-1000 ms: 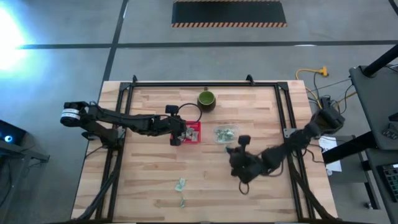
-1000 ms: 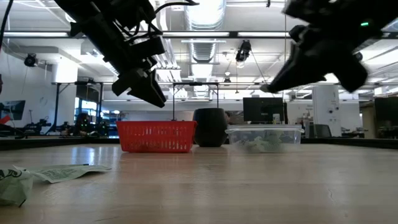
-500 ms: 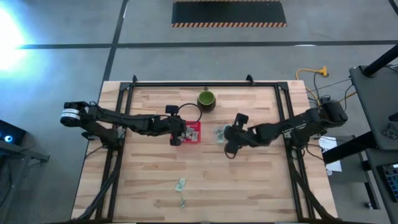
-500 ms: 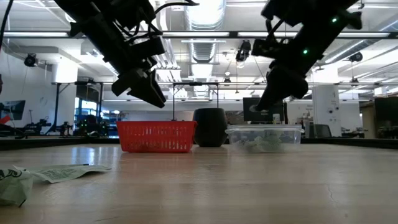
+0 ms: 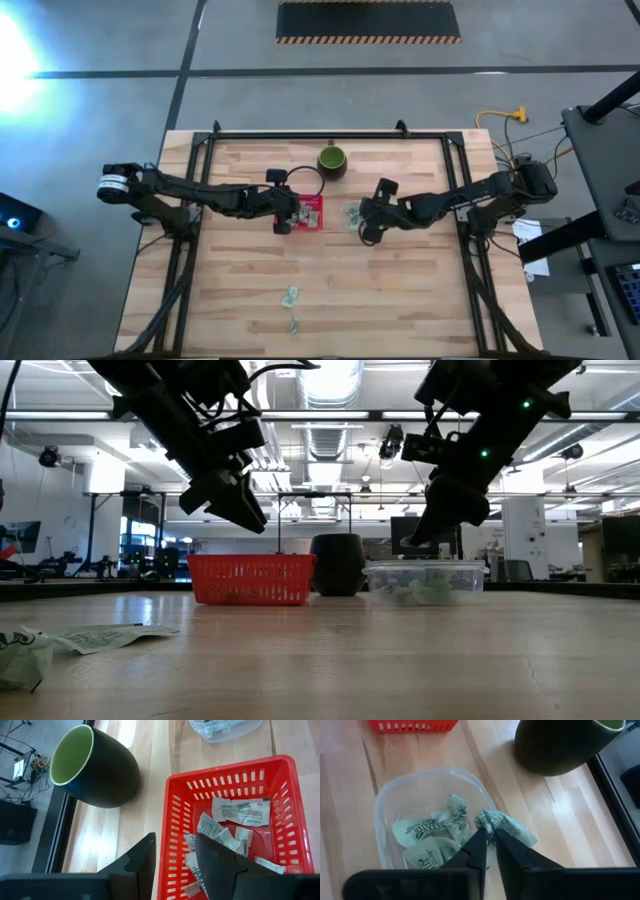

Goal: Pick and place items into bin
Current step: Put the stevia packet into the transparent bin, then put the stevia packet into the red bin

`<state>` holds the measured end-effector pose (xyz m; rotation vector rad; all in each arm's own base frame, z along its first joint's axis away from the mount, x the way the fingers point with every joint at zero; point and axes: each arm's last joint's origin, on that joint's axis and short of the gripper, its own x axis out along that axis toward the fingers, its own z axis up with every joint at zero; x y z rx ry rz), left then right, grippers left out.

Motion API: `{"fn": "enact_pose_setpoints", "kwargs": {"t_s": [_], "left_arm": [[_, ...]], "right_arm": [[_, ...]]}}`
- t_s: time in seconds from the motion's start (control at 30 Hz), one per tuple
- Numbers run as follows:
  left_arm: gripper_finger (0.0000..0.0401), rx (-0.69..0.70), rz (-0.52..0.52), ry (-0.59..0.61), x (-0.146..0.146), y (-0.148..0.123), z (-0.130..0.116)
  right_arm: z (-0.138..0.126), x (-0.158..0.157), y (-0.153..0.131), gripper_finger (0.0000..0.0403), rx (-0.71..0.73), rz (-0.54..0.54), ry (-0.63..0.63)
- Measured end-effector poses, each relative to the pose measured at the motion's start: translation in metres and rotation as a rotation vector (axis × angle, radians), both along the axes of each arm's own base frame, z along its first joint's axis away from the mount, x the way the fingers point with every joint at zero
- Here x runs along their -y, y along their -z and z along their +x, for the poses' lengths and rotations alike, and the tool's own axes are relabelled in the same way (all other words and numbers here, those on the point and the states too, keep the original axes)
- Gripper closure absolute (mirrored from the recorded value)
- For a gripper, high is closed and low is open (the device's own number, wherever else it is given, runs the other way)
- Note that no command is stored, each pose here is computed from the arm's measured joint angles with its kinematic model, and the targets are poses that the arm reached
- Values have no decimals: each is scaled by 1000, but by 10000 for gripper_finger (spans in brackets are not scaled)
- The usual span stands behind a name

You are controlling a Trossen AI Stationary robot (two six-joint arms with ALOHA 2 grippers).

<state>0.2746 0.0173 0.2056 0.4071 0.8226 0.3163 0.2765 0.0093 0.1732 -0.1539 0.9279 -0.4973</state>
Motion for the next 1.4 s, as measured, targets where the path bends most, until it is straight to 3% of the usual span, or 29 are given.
{"fn": "enact_pose_setpoints", "kwargs": {"t_s": [0.3, 0.5, 0.67, 0.9, 1.17, 1.4], "left_arm": [[280, -2, 3, 2, 0, 0, 0], [280, 21, 7, 34, 8, -8, -3], [281, 41, 2, 112, 30, -20, -13], [281, 101, -51, 286, 83, -30, -26], [281, 18, -107, 447, 138, -6, -35], [281, -73, -272, 578, 168, 20, -32]], "right_arm": [[0, 0, 1, 296, -6, -13, -5], [-1, 0, 1, 272, -37, -43, -50], [-5, -5, -3, 275, -51, -49, -74], [-13, -14, -13, 291, -38, -36, -90], [-19, -25, -24, 308, 7, -29, -131], [-21, -30, -26, 320, 16, -27, -155]]}}
